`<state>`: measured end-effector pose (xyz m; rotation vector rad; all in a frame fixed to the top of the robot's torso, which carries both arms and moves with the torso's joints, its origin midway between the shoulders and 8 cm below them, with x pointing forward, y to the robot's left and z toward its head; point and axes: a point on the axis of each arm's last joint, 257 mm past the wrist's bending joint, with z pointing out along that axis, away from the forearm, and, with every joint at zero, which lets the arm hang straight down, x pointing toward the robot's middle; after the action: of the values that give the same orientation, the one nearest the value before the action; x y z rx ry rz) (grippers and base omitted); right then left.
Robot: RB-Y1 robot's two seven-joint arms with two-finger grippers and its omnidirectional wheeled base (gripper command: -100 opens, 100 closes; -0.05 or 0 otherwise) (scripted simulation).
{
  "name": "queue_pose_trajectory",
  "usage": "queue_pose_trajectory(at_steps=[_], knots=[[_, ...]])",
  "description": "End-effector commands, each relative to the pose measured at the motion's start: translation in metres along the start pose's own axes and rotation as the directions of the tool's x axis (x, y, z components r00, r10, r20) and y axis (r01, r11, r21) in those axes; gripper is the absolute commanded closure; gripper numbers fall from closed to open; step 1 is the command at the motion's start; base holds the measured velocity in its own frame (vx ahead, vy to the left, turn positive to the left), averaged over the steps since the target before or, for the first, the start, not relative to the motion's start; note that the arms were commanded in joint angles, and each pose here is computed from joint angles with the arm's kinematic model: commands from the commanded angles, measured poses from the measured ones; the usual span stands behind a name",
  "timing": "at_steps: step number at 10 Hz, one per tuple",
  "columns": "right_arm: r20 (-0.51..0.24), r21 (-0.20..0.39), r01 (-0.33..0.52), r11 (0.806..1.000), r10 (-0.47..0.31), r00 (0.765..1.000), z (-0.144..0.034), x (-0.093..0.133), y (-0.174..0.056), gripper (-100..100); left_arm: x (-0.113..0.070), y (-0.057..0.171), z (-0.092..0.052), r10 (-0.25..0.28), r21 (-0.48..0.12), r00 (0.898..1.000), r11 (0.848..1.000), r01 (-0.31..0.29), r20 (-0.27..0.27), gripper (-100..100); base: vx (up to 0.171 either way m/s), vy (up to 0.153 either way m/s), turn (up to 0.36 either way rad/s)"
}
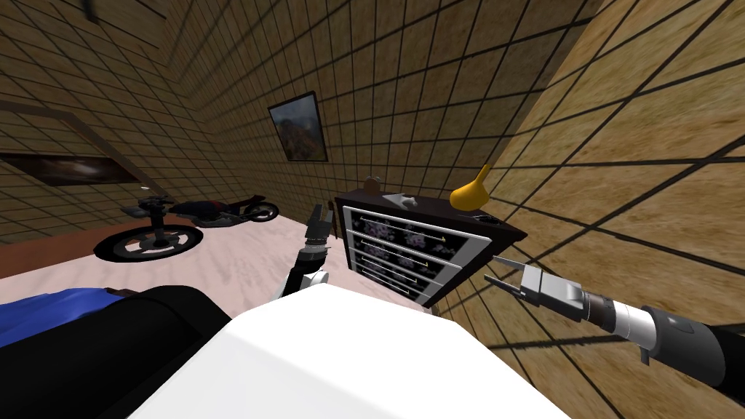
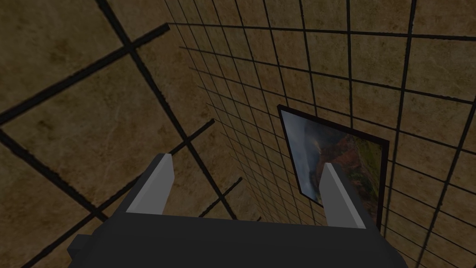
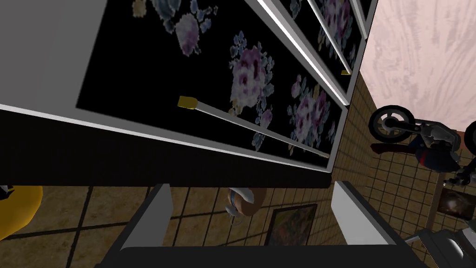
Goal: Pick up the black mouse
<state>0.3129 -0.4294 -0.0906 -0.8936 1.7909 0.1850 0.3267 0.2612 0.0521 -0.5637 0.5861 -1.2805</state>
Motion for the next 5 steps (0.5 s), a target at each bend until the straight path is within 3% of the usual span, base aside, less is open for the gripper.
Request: queue_pose_trajectory(at_steps=[1,3,4,5], knots=[[-0.097,-0.016,0.038,0.999,-0.039,0.994,-0.016,0.016,-0.011,-100,0.0,0.0,0.0,0.0,0.0,1.0,1.0,0.0,0.0,0,0.044,0.015,-0.015],[-0.112,-0.032,0.083,0.996,-0.086,0.99,-0.014,0.005,-0.019,-100,0.0,0.0,0.0,0.0,0.0,1.0,1.0,0.0,0.0,0,0.027,0.012,-0.003],[-0.191,-0.041,0.107,0.993,-0.113,0.975,-0.029,0.016,-0.031,-100,0.0,0.0,0.0,0.0,0.0,1.0,1.0,0.0,0.0,0,0.029,0.012,-0.012],[-0.196,-0.051,0.133,0.99,-0.14,0.971,-0.027,0.008,-0.035,-100,0.0,0.0,0.0,0.0,0.0,1.0,1.0,0.0,0.0,0,0.032,0.012,-0.017]])
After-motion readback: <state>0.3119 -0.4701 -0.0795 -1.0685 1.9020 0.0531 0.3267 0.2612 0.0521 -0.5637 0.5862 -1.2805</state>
